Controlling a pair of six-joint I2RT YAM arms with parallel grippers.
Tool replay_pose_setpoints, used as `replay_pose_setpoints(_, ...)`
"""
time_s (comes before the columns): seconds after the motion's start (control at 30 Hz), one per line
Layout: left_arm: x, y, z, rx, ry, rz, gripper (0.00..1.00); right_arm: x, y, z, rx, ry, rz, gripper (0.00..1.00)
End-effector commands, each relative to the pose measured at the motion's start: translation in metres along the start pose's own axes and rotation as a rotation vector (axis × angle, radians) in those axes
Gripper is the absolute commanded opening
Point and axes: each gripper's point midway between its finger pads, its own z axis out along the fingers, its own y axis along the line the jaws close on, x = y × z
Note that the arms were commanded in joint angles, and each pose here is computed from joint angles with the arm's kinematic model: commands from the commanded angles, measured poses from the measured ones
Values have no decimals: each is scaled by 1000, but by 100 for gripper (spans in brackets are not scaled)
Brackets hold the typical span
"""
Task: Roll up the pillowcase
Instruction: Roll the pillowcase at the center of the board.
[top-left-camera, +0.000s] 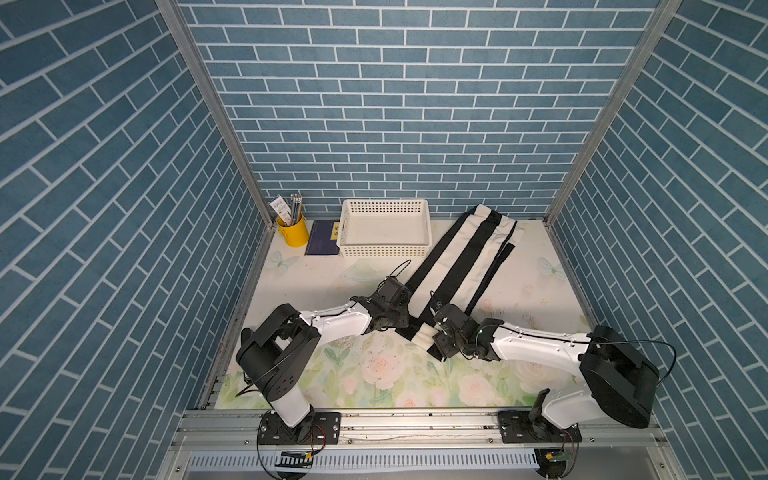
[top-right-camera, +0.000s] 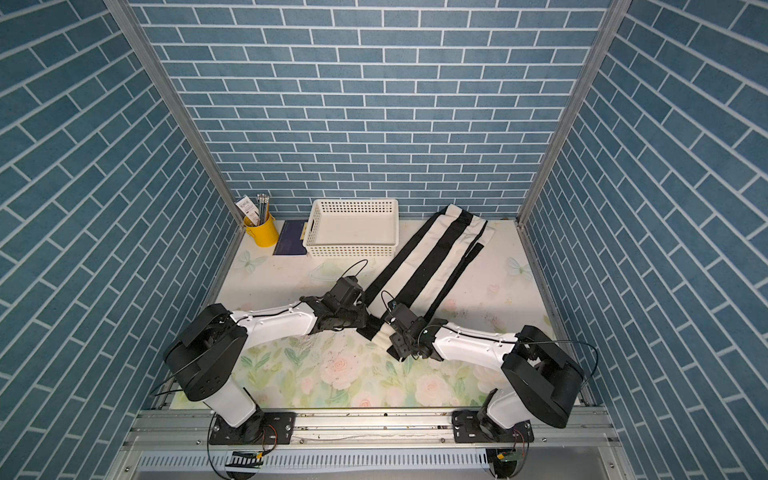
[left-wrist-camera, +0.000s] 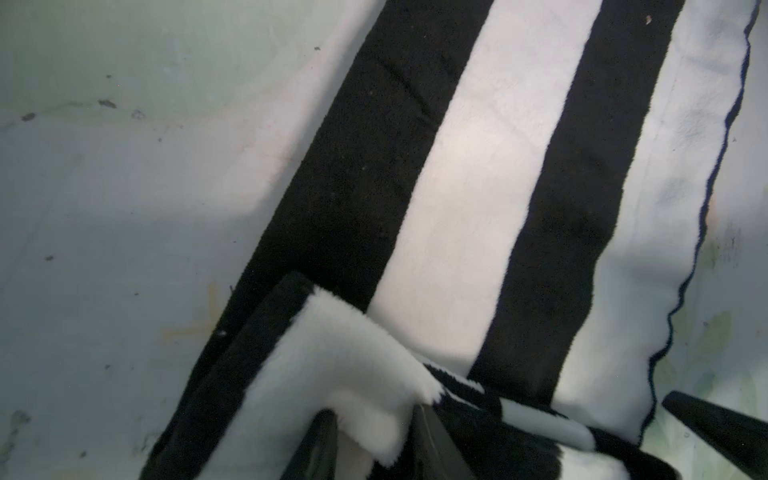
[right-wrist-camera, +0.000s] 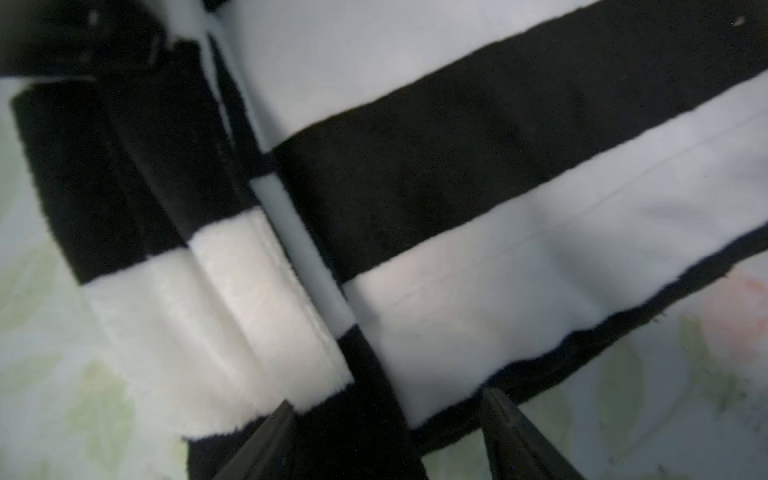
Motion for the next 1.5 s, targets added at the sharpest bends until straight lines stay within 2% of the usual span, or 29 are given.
replay_pose_setpoints(0.0,1,6,3,-37,10,0,35,0,-22,5,112,22,13,70)
replay_pose_setpoints(0.13,-2,4,1,-29,4,1,35,-8,-22,1,115,-9,7,70)
replay_pose_setpoints(0.23,-4,1,1,-19,0,1,35,-33,-10,-23,56,-152,-28,70)
replay_pose_setpoints(0.4,-7,-2,-1,-10,-6,0,35,-60,27,-54,-15,-370,-185,68)
replay_pose_setpoints(0.63,-8,0,0,-9,-2,-6,35,-65,84,-45,-70,-483,-451,63)
replay_pose_setpoints(0.83,-7,7,3,-30,12,-23,35,-60,99,-20,-63,-463,-555,59)
replay_pose_setpoints(1.2,-14,9,0,-25,4,-41,35,-28,92,21,-7,-350,-605,64)
replay_pose_setpoints(1.3,-23,10,-7,-17,-18,-52,38,-20,87,29,16,-320,-607,59)
replay_pose_setpoints(1.47,-46,17,-32,-1,-79,-84,45,-14,81,40,34,-277,-575,42)
